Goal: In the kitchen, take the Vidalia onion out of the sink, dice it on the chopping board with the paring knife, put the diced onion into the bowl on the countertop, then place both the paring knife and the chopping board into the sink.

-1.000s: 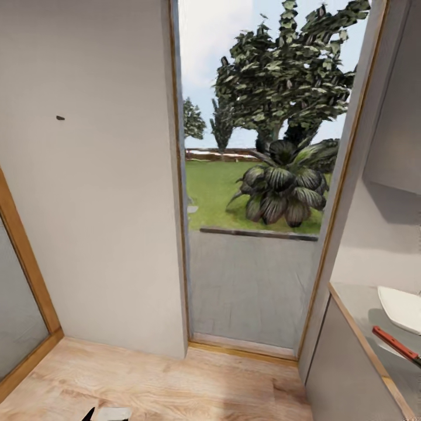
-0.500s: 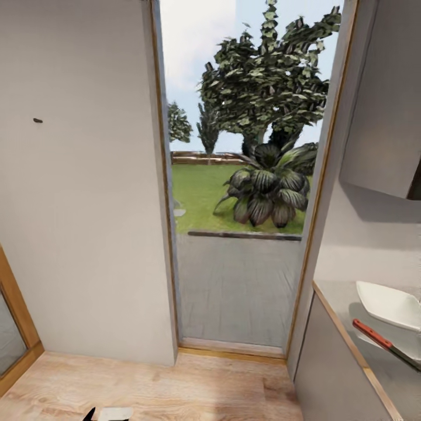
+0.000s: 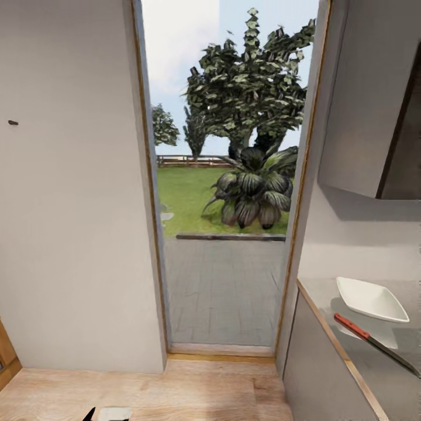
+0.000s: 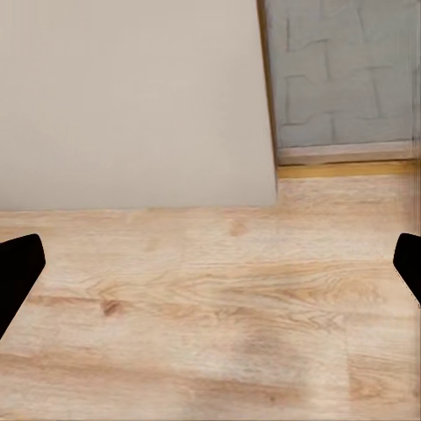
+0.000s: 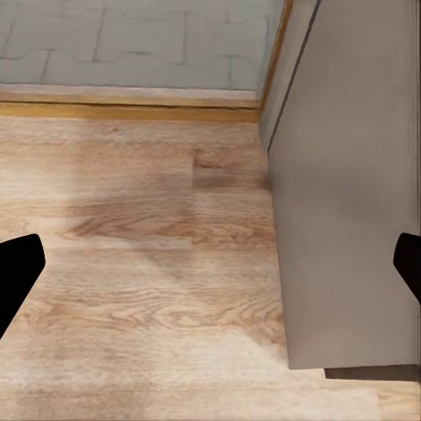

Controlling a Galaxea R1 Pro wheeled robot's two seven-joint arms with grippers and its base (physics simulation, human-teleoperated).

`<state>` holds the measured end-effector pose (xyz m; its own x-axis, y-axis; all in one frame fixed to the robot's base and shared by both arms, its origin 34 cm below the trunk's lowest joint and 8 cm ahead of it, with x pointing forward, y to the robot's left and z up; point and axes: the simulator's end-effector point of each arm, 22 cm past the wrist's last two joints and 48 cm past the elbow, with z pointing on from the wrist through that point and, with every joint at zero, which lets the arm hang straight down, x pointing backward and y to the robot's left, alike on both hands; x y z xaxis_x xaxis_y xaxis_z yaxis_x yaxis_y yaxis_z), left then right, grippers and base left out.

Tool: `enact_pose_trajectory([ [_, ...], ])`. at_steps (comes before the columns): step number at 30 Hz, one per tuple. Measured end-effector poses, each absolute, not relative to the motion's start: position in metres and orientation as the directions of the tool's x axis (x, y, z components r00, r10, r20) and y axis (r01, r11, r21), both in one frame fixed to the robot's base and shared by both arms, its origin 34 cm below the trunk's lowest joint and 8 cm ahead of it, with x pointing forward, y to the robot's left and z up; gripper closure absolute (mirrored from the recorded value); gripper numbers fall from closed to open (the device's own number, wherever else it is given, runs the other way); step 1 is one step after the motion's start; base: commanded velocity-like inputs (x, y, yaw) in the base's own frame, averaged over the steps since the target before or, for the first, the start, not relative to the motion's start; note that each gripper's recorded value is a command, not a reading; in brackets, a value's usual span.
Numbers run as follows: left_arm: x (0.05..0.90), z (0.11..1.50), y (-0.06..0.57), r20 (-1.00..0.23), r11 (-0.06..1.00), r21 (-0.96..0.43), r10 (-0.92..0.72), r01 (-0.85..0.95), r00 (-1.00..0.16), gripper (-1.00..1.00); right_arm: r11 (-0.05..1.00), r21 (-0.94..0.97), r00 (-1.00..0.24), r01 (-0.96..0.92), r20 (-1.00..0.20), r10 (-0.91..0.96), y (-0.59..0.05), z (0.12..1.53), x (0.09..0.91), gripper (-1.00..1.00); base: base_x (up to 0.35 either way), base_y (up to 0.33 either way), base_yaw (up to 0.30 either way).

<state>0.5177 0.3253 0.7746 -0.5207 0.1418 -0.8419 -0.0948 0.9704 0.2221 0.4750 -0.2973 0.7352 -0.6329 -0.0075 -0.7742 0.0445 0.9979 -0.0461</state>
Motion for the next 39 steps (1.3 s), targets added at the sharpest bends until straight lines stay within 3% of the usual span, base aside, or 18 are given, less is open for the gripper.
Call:
enact_pose_trajectory([
  [8,0.5194,0.7780,0.3251,-0.846,0.970,0.221,0.142,-0.096,-0.513,-1.00,0.998,-0.046,-0.626,0.045,-0.780,-0.008,-0.2973,0.7383,0.4773,-1.00,0.000,0.113,-0.166],
  [26,0.5232,0.7850,0.3251,-0.855,0.970,0.220,0.142,-0.100,-0.499,-1.00,0.998,-0.045,-0.613,0.046,-0.790,-0.008,-0.2973,0.7447,0.4816,-1.00,0.012,0.257,-0.177],
  [39,0.5220,0.7826,0.3253,-0.852,0.970,0.220,0.142,-0.099,-0.504,-1.00,0.998,-0.045,-0.617,0.046,-0.787,-0.007,-0.2973,0.7427,0.4804,-1.00,0.012,0.032,-0.259],
])
